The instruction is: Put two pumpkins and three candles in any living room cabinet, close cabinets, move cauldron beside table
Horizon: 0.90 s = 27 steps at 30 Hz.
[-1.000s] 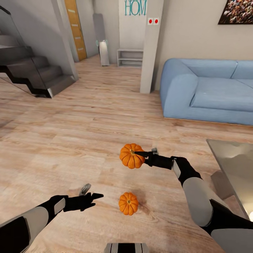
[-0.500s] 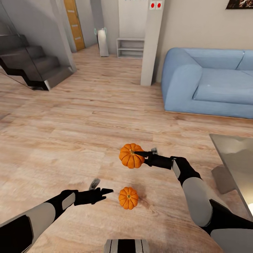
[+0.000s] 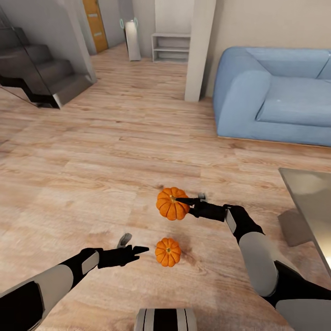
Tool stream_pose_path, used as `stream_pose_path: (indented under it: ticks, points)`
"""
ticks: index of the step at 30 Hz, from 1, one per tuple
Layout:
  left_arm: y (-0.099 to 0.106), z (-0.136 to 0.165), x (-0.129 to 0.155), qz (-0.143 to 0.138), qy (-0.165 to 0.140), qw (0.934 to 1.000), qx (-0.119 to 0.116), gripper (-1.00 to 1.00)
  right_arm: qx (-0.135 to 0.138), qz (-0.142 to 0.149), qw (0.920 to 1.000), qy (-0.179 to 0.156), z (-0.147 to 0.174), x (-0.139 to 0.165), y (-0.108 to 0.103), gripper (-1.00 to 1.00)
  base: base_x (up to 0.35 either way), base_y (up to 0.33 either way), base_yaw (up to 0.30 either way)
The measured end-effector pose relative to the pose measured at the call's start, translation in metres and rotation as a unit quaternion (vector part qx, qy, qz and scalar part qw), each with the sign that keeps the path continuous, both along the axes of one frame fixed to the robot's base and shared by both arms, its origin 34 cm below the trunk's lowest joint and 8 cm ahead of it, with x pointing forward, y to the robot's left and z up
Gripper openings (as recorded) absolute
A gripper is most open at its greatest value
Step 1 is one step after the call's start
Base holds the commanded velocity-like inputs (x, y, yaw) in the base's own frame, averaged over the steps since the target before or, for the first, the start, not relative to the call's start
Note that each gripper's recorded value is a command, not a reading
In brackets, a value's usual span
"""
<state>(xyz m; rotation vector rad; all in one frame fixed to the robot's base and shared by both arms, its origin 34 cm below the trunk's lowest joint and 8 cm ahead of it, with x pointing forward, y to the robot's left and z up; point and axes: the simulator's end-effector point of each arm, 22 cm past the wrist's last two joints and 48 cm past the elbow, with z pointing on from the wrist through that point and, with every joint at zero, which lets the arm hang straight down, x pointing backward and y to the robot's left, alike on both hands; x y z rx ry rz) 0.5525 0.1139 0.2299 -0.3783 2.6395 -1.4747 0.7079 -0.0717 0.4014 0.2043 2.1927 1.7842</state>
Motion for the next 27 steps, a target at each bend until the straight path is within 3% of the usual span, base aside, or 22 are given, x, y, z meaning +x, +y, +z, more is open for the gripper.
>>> stream_pose_path:
  ticks: [4, 8, 10, 16, 20, 27]
  points:
    - [-0.003, -0.003, 0.000, -0.041, -0.009, 0.9991, 0.010, 1.00, 0.001, 0.002, 1.0000, 0.008, -0.010, -0.002, 0.003, -1.00, 0.000, 0.000, 0.000]
    - [-0.016, 0.000, -0.001, -0.065, -0.019, 0.9977, -0.007, 1.00, -0.002, -0.002, 0.9999, 0.015, -0.022, -0.003, -0.004, -1.00, 0.000, 0.000, 0.000]
    - [-0.013, -0.004, -0.003, -0.066, -0.016, 0.9977, -0.005, 1.00, -0.002, -0.003, 0.9998, 0.020, -0.027, -0.003, -0.005, -1.00, 0.000, 0.000, 0.000]
    - [0.022, -0.013, -0.001, -0.054, -0.011, 0.9983, 0.017, 1.00, -0.001, -0.004, 0.9997, 0.025, -0.032, -0.004, -0.005, -1.00, 0.000, 0.000, 0.000]
    - [0.028, -0.014, 0.000, -0.049, -0.011, 0.9985, 0.020, 1.00, -0.003, -0.006, 0.9997, 0.025, -0.033, -0.004, -0.008, -1.00, 0.032, 0.000, 0.000]
    - [0.028, -0.016, 0.000, -0.047, -0.011, 0.9985, 0.024, 1.00, -0.003, -0.005, 0.9997, 0.025, -0.033, -0.004, -0.008, -1.00, 0.303, 0.000, 0.000]
